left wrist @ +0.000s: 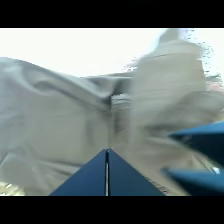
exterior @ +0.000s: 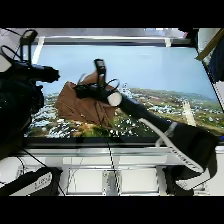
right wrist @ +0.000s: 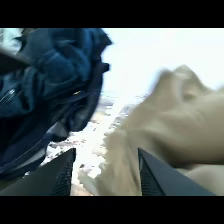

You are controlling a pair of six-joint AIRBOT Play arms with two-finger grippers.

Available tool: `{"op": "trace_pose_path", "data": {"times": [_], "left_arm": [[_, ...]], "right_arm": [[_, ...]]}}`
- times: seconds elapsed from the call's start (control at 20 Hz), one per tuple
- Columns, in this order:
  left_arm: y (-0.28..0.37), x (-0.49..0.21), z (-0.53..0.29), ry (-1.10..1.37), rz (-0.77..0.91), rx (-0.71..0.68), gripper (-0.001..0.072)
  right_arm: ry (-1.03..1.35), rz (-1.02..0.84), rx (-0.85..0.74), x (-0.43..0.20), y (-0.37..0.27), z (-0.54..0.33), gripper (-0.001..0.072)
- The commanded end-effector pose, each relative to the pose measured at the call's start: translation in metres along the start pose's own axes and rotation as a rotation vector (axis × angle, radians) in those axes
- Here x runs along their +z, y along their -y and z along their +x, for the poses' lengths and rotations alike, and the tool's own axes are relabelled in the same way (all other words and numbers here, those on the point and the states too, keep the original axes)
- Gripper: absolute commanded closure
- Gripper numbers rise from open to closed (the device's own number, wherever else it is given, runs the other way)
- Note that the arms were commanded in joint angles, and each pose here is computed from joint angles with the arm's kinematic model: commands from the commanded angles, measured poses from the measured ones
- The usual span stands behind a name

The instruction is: Fold the clothes and pants, and hang the long-sleeved shirts on hangers.

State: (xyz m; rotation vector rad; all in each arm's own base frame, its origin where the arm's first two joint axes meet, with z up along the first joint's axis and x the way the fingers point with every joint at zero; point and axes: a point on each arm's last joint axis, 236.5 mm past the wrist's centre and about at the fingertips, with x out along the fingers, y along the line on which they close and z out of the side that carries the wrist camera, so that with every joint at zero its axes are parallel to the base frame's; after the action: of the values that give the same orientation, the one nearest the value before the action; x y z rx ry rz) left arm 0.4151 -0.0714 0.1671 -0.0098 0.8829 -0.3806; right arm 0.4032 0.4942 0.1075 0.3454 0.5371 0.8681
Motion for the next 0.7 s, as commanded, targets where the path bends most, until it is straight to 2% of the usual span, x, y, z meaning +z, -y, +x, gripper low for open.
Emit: {"op": "trace_pose_path", "data": {"times": [0.0, 0.15, 0.2, 0.3, 0.45, 0.55, 0.6, 0.65], "left_arm": [[-0.011, -0.006, -0.010, -0.012, -0.012, 0.019, 0.0695], [-0.013, -0.008, -0.010, -0.018, -0.012, 0.022, 0.0695], [-0.013, -0.009, -0.010, -0.024, -0.012, 0.023, 0.0695], [-0.018, -0.012, -0.010, -0.034, -0.004, 0.045, 0.0695], [-0.023, -0.013, -0.011, -0.042, 0.004, 0.066, 0.0695], [-0.023, -0.013, -0.011, -0.042, 0.004, 0.066, 0.0694], [-0.023, -0.013, -0.011, -0.042, 0.004, 0.066, 0.0695], [-0.023, -0.013, -0.011, -0.042, 0.003, 0.066, 0.0695]], "right_arm": [[0.012, -0.171, 0.093, 0.004, -0.051, 0.019, 0.0278], [-0.031, -0.242, 0.115, 0.030, -0.040, 0.004, 0.0295], [-0.100, -0.168, 0.092, 0.032, -0.013, -0.006, 0.0346], [-0.276, 0.002, -0.013, 0.025, 0.060, -0.038, 0.0344], [-0.508, 0.140, -0.184, 0.008, 0.164, -0.111, 0.0342], [-0.628, 0.242, -0.262, -0.012, 0.206, -0.153, 0.0336], [-0.665, 0.314, -0.292, -0.028, 0.222, -0.167, 0.0293], [-0.685, 0.391, -0.322, -0.045, 0.235, -0.174, 0.0183]]}}
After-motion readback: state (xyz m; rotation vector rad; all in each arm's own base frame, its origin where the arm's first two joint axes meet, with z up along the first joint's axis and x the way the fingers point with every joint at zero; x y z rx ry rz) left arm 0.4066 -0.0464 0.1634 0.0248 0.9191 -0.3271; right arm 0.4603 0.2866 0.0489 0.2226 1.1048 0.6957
